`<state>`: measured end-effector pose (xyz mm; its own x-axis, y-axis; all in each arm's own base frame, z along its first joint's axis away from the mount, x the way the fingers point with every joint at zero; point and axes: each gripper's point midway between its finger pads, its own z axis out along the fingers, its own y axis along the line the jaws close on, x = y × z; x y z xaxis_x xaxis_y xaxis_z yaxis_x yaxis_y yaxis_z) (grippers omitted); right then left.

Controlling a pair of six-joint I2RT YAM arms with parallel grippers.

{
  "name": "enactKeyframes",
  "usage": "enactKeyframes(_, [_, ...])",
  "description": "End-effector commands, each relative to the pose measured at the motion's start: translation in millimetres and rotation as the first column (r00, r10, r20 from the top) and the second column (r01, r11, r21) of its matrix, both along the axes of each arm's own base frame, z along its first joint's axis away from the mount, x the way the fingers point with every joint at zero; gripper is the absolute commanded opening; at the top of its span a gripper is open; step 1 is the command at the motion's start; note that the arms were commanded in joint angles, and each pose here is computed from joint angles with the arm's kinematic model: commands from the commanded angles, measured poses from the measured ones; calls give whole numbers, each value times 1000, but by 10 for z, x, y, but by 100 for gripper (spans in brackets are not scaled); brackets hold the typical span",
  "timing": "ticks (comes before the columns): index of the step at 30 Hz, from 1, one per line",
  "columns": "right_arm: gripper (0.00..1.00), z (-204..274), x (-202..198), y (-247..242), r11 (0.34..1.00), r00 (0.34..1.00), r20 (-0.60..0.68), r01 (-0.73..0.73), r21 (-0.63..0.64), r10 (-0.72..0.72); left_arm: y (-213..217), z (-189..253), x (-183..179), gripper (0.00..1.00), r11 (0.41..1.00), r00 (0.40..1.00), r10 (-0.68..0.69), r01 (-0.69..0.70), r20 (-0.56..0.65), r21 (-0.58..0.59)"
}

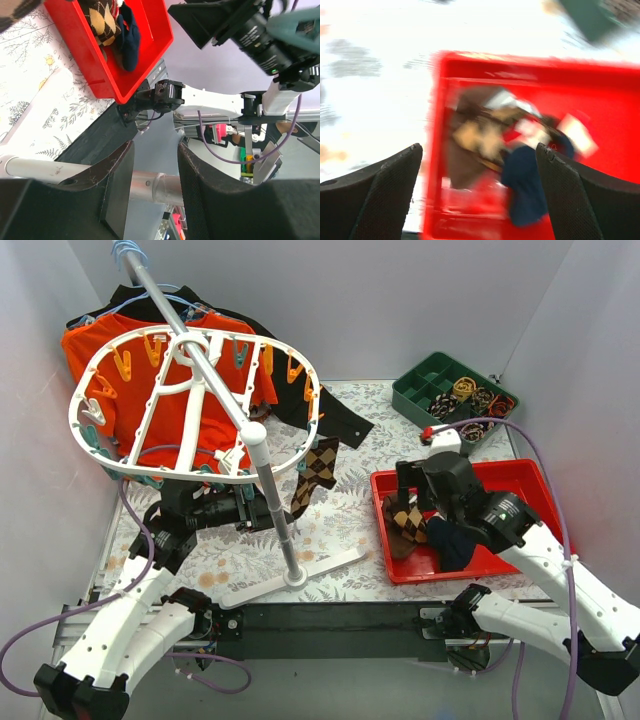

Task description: Remove the socks clipped to the hanger

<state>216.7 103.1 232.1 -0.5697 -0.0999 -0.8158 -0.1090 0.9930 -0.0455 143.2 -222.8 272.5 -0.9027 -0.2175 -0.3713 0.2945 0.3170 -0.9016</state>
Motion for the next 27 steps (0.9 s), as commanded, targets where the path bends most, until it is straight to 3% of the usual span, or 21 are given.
enactKeyframes(1, [98,554,106,1026,860,874,186,-480,175,450,1,56,-99,38,1000,999,-25,25,21,-5])
enactKeyframes(2, [98,591,82,1184,814,833,216,-548,195,509,4,55,-91,38,1000,1000,-20,20,20,-5])
enactKeyframes(3, [98,736,37,1478,711,744,295,-665,231,600,6,61,-91,38,1000,1000,-16,16,21,-6])
enactKeyframes(6, [98,749,-2,1869,555,600,368,-799,232,710,18,49,-74,38,1000,1000,2,-2,19,-1])
enactKeyframes(10, [98,773,22,2173,434,485,453,-874,219,748,32,53,-66,38,1000,1000,19,-19,18,2])
enactKeyframes(18, [98,683,158,2407,380,424,502,-905,193,754,42,33,-51,38,999,999,33,-33,10,12])
enactKeyframes(27, [83,540,236,2462,398,463,498,-886,239,733,41,10,-34,36,999,999,35,-36,11,19])
